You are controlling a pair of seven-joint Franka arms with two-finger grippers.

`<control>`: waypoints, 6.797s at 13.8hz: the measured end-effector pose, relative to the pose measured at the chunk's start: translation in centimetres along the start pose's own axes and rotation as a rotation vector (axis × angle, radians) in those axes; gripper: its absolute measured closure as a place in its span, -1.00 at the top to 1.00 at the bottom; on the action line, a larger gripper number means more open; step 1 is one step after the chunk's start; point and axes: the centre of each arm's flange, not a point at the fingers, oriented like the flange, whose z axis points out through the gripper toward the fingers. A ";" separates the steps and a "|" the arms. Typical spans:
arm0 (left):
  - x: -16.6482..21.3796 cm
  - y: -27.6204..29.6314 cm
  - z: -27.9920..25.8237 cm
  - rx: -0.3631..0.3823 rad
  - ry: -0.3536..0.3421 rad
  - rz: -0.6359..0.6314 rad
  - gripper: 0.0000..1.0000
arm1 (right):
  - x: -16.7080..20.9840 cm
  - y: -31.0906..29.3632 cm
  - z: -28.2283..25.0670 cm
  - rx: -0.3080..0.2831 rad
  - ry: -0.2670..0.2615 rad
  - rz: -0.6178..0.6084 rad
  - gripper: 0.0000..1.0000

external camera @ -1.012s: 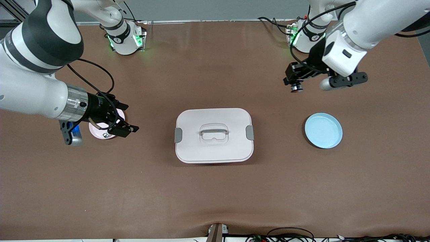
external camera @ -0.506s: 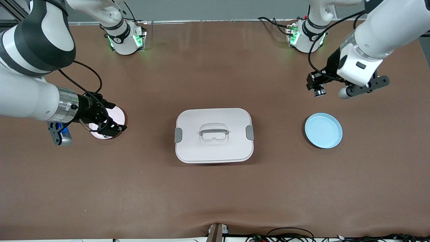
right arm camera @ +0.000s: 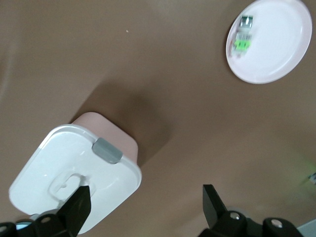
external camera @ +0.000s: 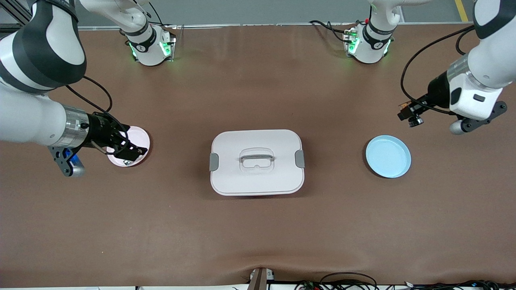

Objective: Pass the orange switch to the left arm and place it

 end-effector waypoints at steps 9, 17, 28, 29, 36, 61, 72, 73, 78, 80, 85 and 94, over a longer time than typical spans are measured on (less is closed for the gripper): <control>3.2 -6.6 7.4 -0.047 0.102 -0.135 -0.30 | 2.2 2.1 -0.6 -0.046 0.025 -0.249 1.00; 4.8 -10.2 9.6 -0.042 0.092 -0.268 -0.30 | 7.5 8.7 -4.0 -0.121 0.061 -0.556 1.00; 6.1 -8.5 11.8 -0.110 0.125 -0.638 -0.30 | 8.9 14.4 -9.3 -0.215 0.143 -0.605 1.00; 6.3 -8.3 12.2 -0.110 0.131 -0.670 -0.30 | 8.5 15.0 -10.2 -0.208 0.153 -0.602 1.00; 7.1 -7.5 15.5 -0.049 0.170 -0.842 -0.30 | 7.8 17.2 -12.4 -0.125 0.124 -0.710 1.00; 6.9 -9.9 27.7 0.074 0.150 -0.909 -0.30 | 5.7 20.4 -16.4 -0.159 0.208 -0.920 1.00; 7.2 -10.5 33.3 0.090 0.214 -0.941 -0.30 | 1.5 17.8 -15.6 -0.217 0.276 -0.919 1.00; 7.2 -10.5 33.6 0.091 0.211 -0.943 -0.30 | 1.6 17.9 -15.6 -0.216 0.276 -0.916 1.00; 7.4 -11.0 35.1 0.106 0.224 -0.935 -0.30 | 1.7 17.8 -15.7 -0.213 0.289 -0.916 1.00; 7.5 -11.1 35.7 0.105 0.238 -0.944 -0.30 | 1.7 17.8 -15.8 -0.211 0.294 -0.916 1.00; 7.5 -11.2 36.7 0.109 0.241 -0.941 -0.30 | 1.8 18.3 -15.5 -0.216 0.264 -0.898 1.00; 7.5 -11.2 37.3 0.107 0.236 -0.940 -0.30 | 3.4 20.6 -15.6 -0.193 0.246 -0.740 1.00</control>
